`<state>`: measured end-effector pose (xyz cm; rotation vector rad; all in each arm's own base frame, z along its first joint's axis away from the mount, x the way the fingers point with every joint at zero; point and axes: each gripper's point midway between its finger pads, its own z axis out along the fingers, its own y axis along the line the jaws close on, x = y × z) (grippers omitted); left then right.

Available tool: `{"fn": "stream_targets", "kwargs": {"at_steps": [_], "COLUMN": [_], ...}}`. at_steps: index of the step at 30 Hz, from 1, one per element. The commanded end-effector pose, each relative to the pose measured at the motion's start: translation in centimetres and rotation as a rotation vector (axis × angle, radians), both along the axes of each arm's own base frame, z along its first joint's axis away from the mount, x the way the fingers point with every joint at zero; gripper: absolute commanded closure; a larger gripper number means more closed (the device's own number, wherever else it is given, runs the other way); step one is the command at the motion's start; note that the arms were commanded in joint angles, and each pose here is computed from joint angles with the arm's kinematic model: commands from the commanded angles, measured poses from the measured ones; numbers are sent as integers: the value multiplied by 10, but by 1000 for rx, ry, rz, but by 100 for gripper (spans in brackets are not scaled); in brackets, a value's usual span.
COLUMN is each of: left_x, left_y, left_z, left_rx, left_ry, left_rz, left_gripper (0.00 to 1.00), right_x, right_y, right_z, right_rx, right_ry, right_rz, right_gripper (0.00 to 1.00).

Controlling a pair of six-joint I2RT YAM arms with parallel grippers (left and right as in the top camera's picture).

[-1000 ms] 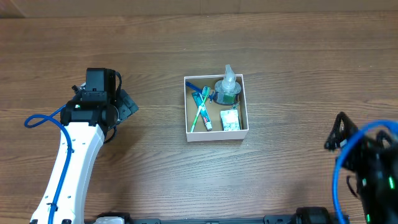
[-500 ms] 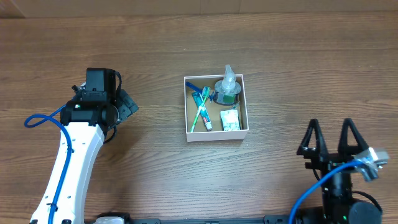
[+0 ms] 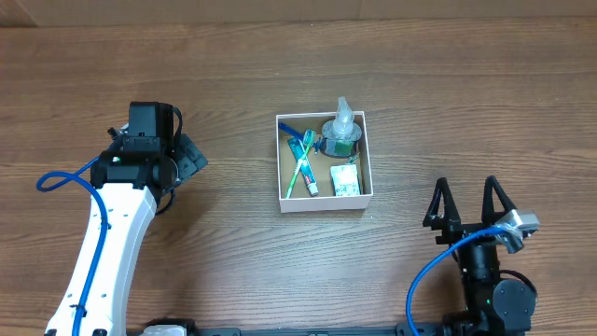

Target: Pack container

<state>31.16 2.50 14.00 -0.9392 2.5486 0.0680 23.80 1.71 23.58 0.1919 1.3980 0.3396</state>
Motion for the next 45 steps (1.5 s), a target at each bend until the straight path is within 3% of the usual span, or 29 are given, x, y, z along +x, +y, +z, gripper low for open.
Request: {"fn": "stream_targets", "kwargs": {"at_steps": [1, 9, 40, 45], "left_x": [3, 3, 3, -4], "left_y": [3, 3, 3, 3], "left_z": [11, 11, 12, 47], "left_rx": [17, 17, 17, 14], "left_ry": [-28, -28, -30, -152], "left_rz": [-11, -11, -11, -10], "left_gripper": [0, 0, 0, 0], "right_x": [2, 8, 8, 8], "right_y": [0, 2, 2, 2], "right_z": [-13, -66, -66, -66], "right_rx": [-10, -58, -76, -76], "right_ry": [19, 188, 186, 186], "right_rz": [-1, 5, 3, 3], "right_gripper": [0, 0, 0, 0]}}
